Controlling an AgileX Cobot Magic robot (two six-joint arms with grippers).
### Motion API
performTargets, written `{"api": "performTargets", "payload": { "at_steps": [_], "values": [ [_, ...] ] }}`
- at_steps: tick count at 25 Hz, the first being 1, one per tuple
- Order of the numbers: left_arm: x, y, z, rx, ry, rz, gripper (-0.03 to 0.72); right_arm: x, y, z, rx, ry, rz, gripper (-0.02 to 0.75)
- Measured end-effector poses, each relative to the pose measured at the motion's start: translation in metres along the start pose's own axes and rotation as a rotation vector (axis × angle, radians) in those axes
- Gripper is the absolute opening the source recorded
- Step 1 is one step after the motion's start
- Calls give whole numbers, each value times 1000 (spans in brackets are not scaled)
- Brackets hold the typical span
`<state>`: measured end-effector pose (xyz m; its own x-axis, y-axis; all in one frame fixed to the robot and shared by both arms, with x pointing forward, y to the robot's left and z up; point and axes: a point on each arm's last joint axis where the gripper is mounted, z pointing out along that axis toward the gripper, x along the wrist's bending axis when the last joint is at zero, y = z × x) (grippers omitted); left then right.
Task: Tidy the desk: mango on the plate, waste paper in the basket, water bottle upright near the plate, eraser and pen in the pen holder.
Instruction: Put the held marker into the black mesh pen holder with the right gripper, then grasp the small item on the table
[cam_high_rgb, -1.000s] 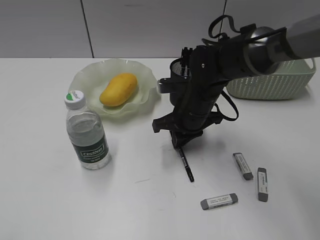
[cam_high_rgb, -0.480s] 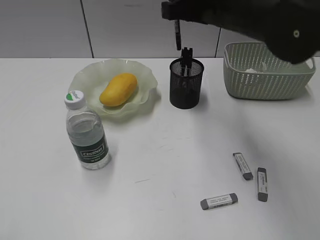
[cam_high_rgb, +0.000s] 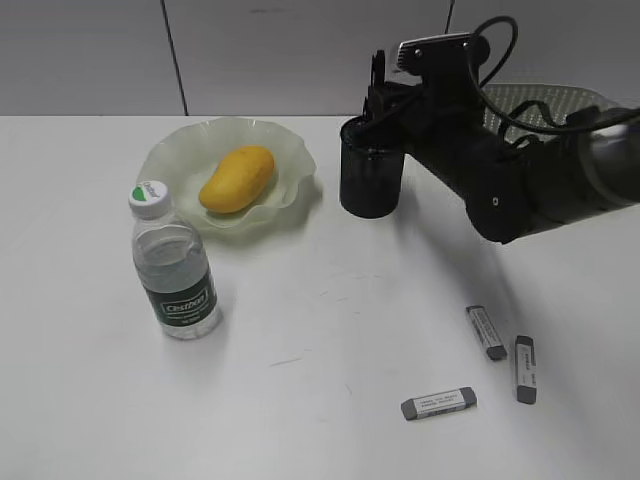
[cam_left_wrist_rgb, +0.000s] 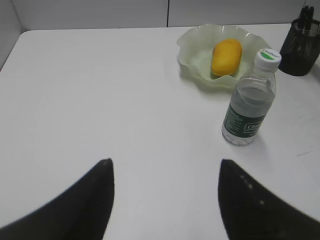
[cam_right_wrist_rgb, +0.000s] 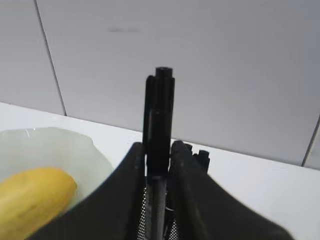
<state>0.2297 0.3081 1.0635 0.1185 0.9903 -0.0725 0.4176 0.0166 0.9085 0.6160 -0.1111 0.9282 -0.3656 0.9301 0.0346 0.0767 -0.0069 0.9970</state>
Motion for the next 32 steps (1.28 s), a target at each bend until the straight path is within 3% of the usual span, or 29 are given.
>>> {"api": "performTargets", "payload": {
  "at_steps": [5, 9, 13, 16, 23, 27, 29, 32],
  "values": [
    [0, 0, 0, 0, 0, 0, 487, 0, -1, 0, 5, -3, 1, 400],
    [0, 0, 0, 0, 0, 0, 487, 1, 33, -8, -15, 5, 10, 465],
    [0, 0, 0, 0, 0, 0, 487, 5, 94, -39, 125, 55, -8, 468],
    [0, 0, 0, 0, 0, 0, 487, 6, 117, -78, 395, 96, -53, 433],
    [0, 0, 0, 0, 0, 0, 487, -5, 109, -189, 991, 96, -113, 330],
    [0, 0, 0, 0, 0, 0, 487, -13, 107, -255, 1055, 74, -94, 320],
    [0, 1, 1, 6, 1, 0, 487, -17, 107, -285, 1024, 66, -91, 319],
    [-1, 4, 7, 46, 5, 2, 487, -21, 110, -329, 883, 71, -82, 319]
  ]
}}
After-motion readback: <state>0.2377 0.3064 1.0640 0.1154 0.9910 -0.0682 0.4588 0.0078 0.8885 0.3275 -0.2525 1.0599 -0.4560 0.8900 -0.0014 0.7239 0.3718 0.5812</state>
